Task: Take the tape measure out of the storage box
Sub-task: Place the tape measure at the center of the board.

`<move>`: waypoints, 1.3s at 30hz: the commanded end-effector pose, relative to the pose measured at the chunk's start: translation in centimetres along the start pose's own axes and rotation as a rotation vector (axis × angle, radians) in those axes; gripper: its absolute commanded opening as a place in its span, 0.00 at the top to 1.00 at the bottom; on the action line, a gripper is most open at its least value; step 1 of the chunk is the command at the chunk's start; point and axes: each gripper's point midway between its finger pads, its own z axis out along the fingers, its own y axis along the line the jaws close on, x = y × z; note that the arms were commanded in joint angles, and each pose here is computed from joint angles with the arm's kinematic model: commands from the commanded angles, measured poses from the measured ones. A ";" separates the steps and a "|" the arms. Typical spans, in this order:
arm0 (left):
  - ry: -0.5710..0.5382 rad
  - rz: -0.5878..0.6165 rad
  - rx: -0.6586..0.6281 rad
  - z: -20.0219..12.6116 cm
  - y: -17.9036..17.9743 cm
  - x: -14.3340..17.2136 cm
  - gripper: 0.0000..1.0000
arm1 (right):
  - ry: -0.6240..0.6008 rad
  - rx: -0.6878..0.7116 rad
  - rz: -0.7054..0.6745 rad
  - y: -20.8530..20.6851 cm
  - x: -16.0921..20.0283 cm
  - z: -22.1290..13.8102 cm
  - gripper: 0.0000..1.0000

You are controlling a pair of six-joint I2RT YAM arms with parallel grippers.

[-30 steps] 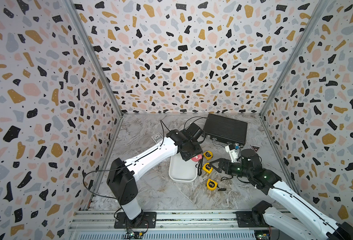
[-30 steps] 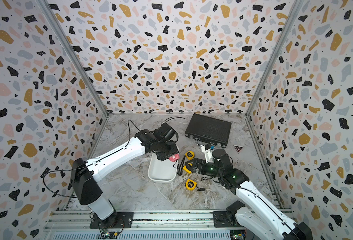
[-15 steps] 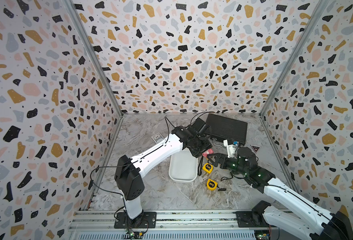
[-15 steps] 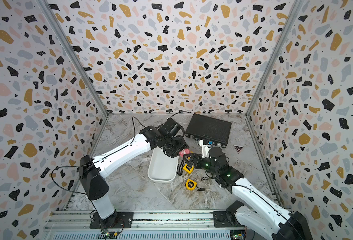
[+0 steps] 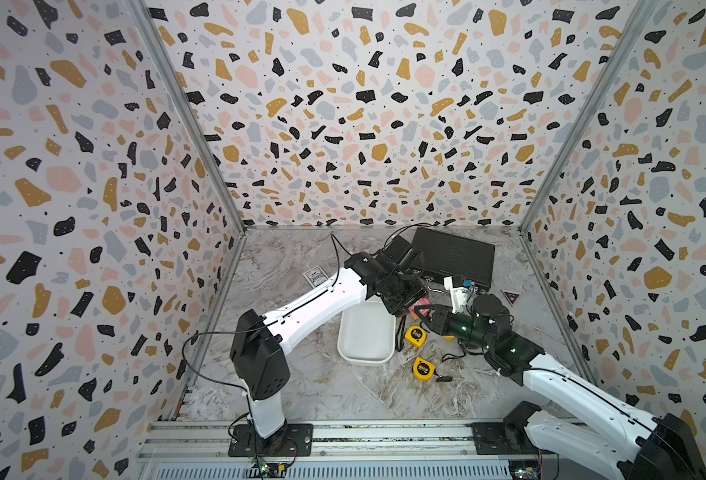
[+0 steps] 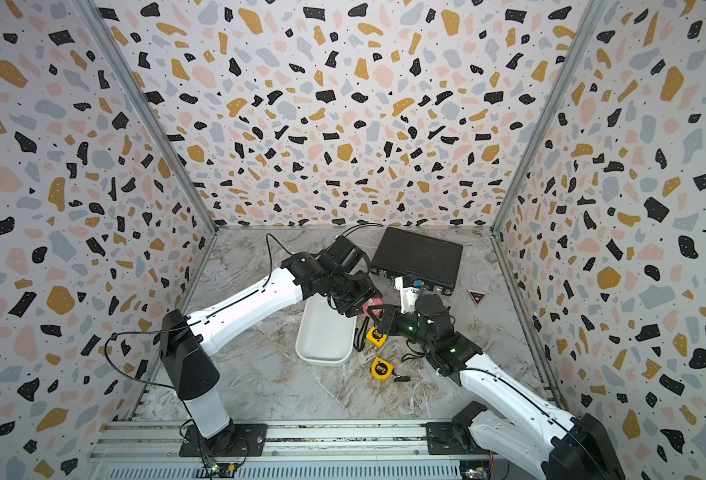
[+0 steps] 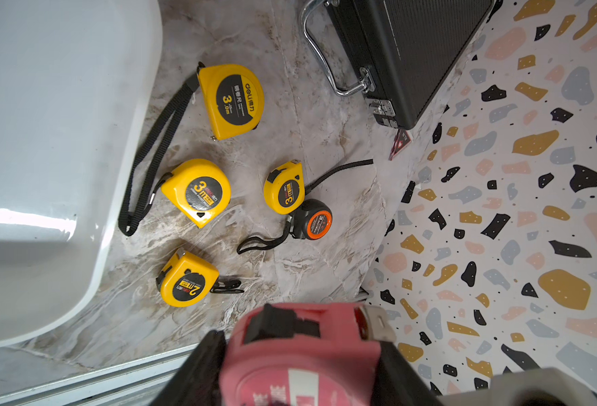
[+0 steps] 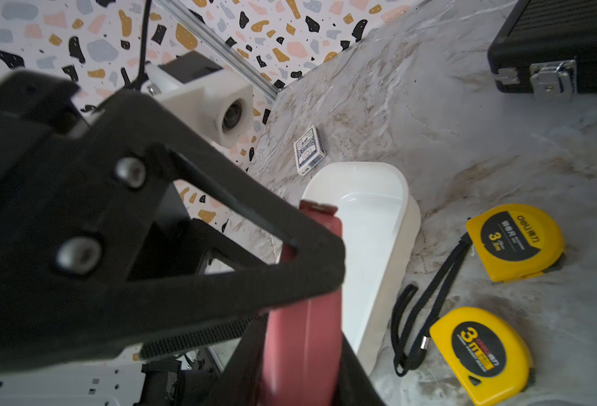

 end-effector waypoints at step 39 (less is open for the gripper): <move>-0.098 0.088 -0.200 -1.5 9.1 0.4 0.00 | 0.260 0.240 0.336 -11.7 10.0 -4.4 0.95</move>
